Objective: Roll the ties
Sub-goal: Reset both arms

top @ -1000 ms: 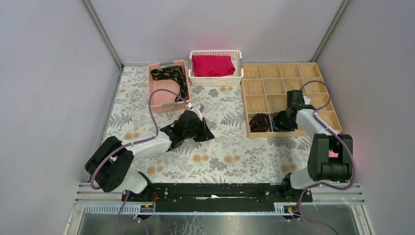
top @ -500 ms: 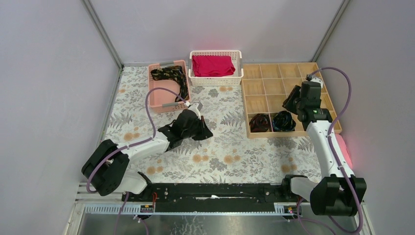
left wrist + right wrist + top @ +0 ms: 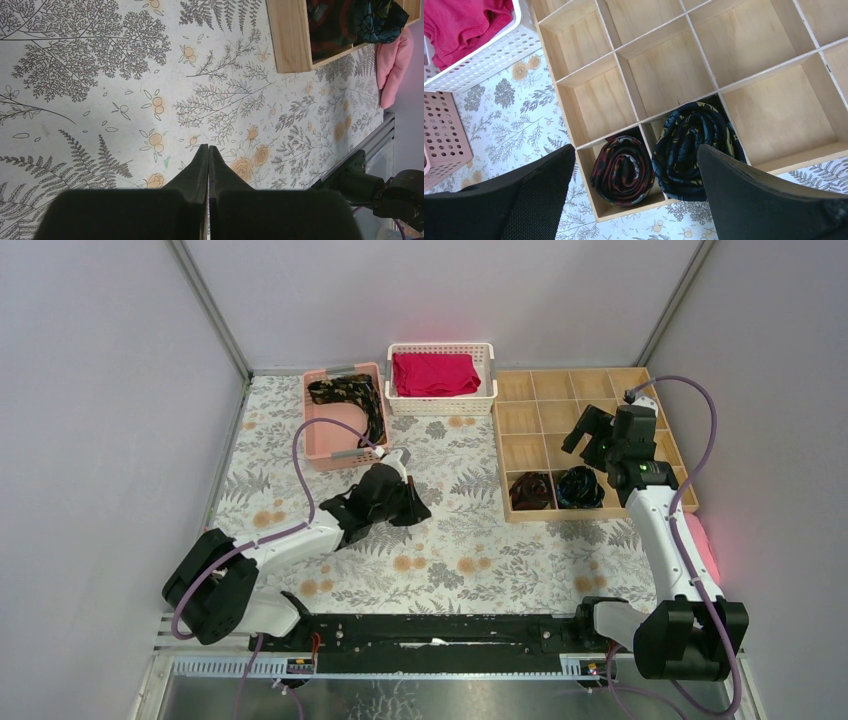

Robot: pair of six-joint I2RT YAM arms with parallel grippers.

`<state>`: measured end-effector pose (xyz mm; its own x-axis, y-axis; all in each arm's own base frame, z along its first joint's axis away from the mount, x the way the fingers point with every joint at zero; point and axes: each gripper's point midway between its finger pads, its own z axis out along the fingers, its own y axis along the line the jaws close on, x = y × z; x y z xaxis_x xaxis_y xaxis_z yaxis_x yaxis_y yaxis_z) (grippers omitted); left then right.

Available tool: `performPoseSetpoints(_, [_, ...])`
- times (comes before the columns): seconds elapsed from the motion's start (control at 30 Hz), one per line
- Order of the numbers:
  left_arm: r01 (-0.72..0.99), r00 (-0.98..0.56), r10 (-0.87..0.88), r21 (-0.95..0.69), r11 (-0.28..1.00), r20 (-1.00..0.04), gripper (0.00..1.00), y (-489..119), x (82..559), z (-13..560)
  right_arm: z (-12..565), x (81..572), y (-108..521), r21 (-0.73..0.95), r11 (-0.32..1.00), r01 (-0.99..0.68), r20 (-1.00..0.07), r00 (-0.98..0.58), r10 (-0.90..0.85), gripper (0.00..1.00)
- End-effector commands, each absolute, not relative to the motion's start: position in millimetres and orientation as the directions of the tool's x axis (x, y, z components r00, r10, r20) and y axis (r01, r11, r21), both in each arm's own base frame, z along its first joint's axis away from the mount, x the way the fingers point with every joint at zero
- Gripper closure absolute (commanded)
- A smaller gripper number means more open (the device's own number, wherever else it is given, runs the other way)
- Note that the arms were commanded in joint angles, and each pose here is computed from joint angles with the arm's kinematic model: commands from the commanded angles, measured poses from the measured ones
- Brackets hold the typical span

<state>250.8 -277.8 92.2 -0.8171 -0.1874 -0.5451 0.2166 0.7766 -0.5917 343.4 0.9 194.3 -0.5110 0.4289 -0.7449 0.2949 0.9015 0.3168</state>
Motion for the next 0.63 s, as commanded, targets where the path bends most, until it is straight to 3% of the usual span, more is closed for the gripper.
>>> performPoseSetpoints(0.0, [0.227, -0.794, -0.193, -0.576, 0.785, -0.576, 1.0, -276, 260, 102, 202, 349, 2, 0.321, 0.907, 0.274, -0.763, -0.492, 0.419, 0.0])
performPoseSetpoints(0.6, [0.22, -0.797, -0.192, -0.572, 0.791, -0.572, 1.0, -275, 260, 98, 197, 344, -9, 0.278, 0.91, 0.308, -0.787, -0.47, 0.399, 0.0])
